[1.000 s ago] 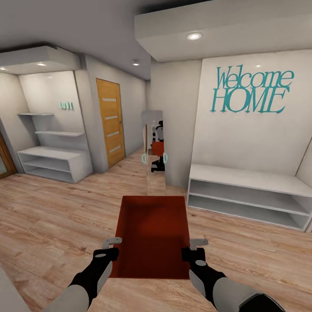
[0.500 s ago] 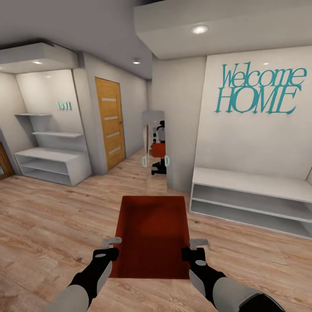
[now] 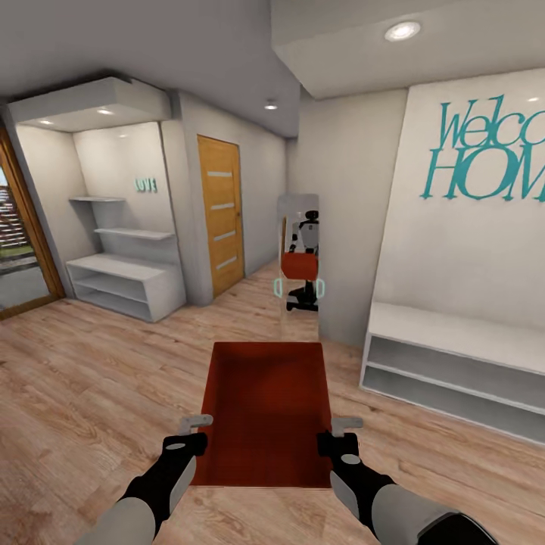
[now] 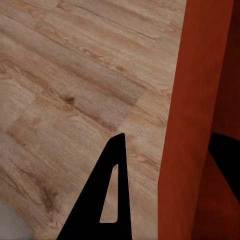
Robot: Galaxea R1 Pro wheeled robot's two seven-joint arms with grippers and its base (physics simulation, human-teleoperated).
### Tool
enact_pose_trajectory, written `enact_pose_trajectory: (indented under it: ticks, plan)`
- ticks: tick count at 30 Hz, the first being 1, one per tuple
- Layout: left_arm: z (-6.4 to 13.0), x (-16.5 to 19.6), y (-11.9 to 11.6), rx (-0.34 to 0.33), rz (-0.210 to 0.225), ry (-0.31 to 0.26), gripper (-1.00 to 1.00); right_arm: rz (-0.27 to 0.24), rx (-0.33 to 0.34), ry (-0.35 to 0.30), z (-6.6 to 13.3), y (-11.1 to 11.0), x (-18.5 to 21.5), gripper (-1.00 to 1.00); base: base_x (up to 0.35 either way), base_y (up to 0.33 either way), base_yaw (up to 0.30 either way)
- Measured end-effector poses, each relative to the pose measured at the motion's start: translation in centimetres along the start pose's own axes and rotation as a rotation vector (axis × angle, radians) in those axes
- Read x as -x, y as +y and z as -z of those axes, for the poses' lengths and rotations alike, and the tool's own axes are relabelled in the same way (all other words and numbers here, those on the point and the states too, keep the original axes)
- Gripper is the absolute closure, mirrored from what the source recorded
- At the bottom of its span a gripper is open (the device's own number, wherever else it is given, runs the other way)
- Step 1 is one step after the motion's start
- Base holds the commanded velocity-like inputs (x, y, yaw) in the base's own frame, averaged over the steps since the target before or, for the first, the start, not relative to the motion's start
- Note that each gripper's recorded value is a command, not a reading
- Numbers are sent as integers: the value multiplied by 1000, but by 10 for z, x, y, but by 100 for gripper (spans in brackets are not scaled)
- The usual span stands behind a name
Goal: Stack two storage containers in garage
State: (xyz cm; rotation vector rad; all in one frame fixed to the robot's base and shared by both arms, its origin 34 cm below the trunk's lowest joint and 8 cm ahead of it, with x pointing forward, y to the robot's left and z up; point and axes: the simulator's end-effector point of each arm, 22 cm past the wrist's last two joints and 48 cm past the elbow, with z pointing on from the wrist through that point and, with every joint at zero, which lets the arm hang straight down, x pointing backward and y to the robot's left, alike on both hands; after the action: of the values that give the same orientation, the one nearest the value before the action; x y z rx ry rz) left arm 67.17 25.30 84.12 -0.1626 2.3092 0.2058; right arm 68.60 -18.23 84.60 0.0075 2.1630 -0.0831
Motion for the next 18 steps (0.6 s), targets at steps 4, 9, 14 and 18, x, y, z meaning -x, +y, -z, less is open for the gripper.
enact_pose_trajectory:
  ticks: [4, 9, 14, 18]
  plan:
    - [0, 0, 0, 0, 0, 0, 100, 0, 0, 0, 0, 0, 0, 100, 322, 0, 24]
    - [0, 0, 0, 0, 0, 0, 100, 0, 0, 0, 0, 0, 0, 100, 322, 0, 3]
    - [0, 0, 0, 0, 0, 0, 100, 0, 0, 1, 0, 0, 0, 100, 322, 0, 0]
    - [0, 0, 0, 0, 1, 0, 100, 0, 0, 0, 0, 0, 0, 100, 322, 0, 0]
